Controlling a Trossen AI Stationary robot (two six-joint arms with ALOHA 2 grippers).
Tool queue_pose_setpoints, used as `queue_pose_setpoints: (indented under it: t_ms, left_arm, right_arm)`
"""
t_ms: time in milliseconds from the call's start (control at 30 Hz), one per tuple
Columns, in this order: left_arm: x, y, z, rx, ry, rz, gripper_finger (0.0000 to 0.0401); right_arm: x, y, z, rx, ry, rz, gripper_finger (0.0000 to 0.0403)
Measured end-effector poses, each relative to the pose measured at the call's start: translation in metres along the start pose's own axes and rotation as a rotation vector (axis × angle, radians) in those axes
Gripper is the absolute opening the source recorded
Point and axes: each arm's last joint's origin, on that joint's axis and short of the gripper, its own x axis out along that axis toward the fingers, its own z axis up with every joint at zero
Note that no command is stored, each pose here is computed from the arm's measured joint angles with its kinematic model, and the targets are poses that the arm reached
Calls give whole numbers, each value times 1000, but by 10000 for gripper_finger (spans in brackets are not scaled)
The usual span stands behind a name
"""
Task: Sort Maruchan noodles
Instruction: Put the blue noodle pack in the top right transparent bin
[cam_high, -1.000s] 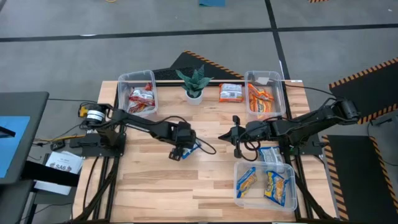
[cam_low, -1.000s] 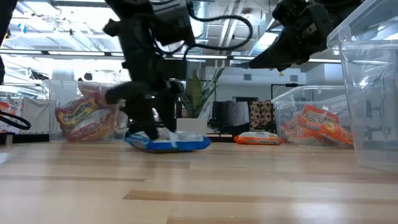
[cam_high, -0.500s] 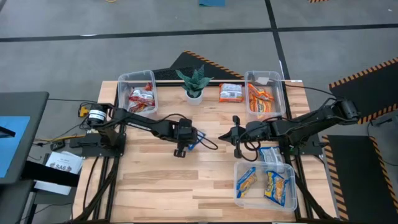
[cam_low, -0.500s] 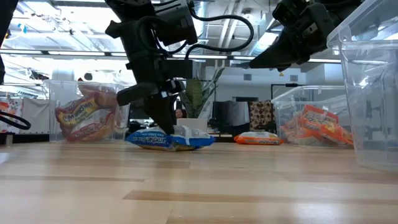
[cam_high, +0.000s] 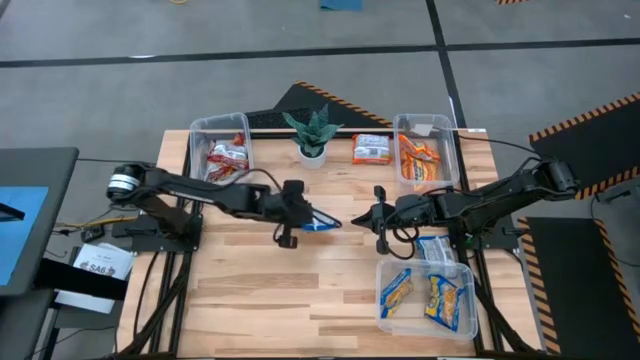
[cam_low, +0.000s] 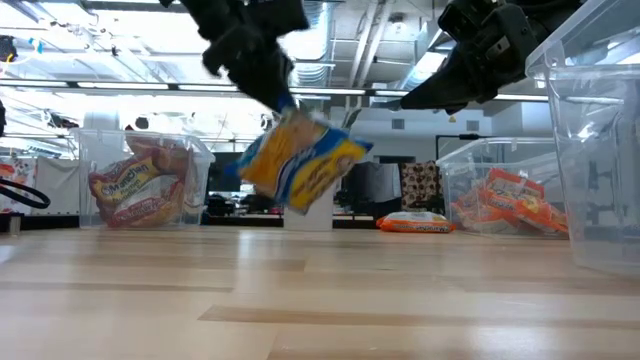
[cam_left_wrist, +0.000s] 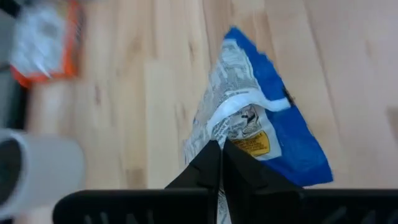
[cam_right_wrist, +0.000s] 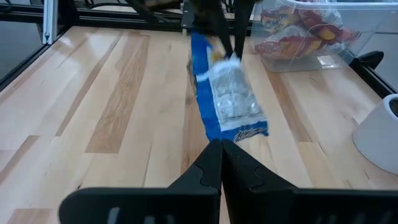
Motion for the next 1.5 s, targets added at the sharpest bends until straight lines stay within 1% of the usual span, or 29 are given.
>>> queue_pose_setpoints:
  t_ms: [67, 167, 333, 433, 500, 567, 633, 700, 800, 900, 967, 1067, 1133, 1200, 1267, 1333, 1400, 1500]
  left_arm:
    - [-9, 2, 6, -4, -66, 13, 1]
    - [-18, 5, 11, -4, -117, 30, 1]
    - [-24, 9, 19, -3, -198, 52, 0]
    - [-24, 10, 22, 7, -226, 74, 0]
    - [-25, 12, 24, 8, -249, 115, 0]
    - [-26, 16, 27, 3, -275, 139, 0]
    - [-26, 19, 29, -5, -297, 149, 0]
    - [-25, 20, 28, -7, -290, 153, 0]
    - [-28, 20, 24, -11, -253, 139, 0]
    - [-36, 21, 23, -62, -272, 112, 0]
    - [-44, 21, 21, -102, -360, 90, 0]
    - [-51, 18, 7, -149, -527, 46, 0]
    - [-54, 14, -7, -181, -636, 22, 0]
    - [-56, 10, -24, -226, -744, 0, 0]
    - [-57, 5, -39, -263, -833, -58, 0]
    - [-57, -1, -53, -278, -891, -140, 0]
    - [-58, -6, -62, -280, -932, -192, 0]
    - [-59, -11, -69, -283, -941, -201, 0]
  right_arm:
    - [0, 0, 0, 0, 1, 0, 26]
    - [0, 0, 0, 1, -2, 0, 26]
    - [0, 0, 0, 52, -3, 0, 27]
    - [0, 0, 2, 75, -19, 0, 34]
    - [0, 0, 4, 82, -39, -11, 47]
    - [0, -1, 6, 67, -63, -55, 64]
    - [-1, -2, 7, 46, -77, -87, 82]
    - [-3, -3, 9, 46, -83, -103, 98]
    - [-3, -3, 9, 110, -86, -102, 125]
    - [3, -2, 5, 188, -70, -98, 158]
    - [9, -1, -1, 202, -37, -90, 184]
    - [22, 2, -10, 239, -17, -33, 222]
    - [32, 3, -16, 247, 27, -10, 242]
    - [43, 4, -16, 253, 62, -13, 257]
    - [56, 4, -14, 253, 106, -9, 264]
    - [69, 5, -14, 248, 178, 9, 265]
    - [83, 7, -12, 239, 243, 26, 265]
    - [103, 10, -12, 212, 337, 23, 266]
